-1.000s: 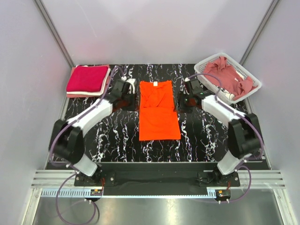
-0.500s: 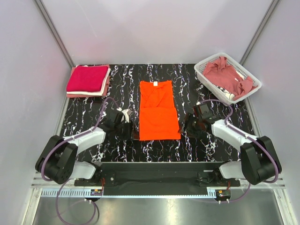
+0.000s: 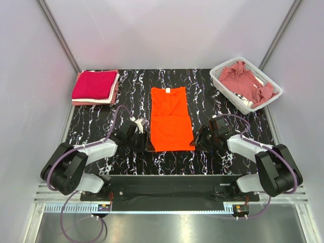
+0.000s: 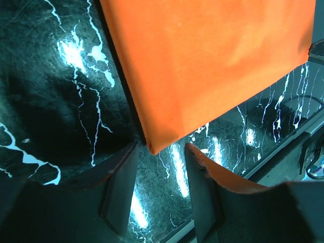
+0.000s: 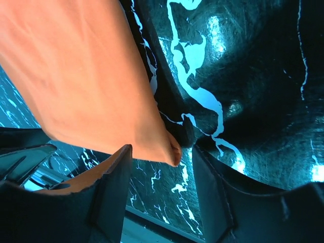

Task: Fold and stack the t-shirts
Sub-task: Fold the tshirt

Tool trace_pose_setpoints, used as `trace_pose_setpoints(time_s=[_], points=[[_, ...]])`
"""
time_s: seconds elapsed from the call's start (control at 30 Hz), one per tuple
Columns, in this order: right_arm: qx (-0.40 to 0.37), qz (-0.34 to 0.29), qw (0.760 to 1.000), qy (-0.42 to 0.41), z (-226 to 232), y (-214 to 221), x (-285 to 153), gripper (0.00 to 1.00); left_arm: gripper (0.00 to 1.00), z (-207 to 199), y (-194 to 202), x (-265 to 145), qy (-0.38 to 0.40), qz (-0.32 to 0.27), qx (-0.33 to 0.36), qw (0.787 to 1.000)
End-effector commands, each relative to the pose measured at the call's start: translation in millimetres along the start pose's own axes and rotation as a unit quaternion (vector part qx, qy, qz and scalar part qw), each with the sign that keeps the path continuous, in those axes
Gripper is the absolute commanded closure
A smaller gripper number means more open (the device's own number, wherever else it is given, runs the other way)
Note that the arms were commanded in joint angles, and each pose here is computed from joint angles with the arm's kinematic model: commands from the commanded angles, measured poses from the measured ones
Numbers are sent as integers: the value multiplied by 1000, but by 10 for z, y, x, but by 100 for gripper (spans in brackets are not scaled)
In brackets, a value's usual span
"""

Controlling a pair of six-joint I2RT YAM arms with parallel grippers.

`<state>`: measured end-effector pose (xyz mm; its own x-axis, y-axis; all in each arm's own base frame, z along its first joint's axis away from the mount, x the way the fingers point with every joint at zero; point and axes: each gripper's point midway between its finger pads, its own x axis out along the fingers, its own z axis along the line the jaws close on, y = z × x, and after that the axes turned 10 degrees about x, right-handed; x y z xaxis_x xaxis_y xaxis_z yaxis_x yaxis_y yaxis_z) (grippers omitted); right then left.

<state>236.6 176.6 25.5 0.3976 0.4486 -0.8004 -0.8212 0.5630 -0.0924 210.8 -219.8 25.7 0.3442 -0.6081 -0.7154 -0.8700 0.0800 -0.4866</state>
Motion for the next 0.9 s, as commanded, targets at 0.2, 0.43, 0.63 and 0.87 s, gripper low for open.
trace_pose_setpoints(time_s=[0.2,0.43,0.63,0.87], points=[[14,1,1000,-10,-54,57,37,47,58,75,82,91,-13,8,0,1000],[17,1,1000,-9,-149,109,33,49,61,117,114,72,-32,10,12,999],[16,4,1000,-16,-141,136,38,60,58,186,228,26,-64,28,20,997],[17,1,1000,-9,-184,134,60,82,59,270,287,-25,-94,32,24,995]])
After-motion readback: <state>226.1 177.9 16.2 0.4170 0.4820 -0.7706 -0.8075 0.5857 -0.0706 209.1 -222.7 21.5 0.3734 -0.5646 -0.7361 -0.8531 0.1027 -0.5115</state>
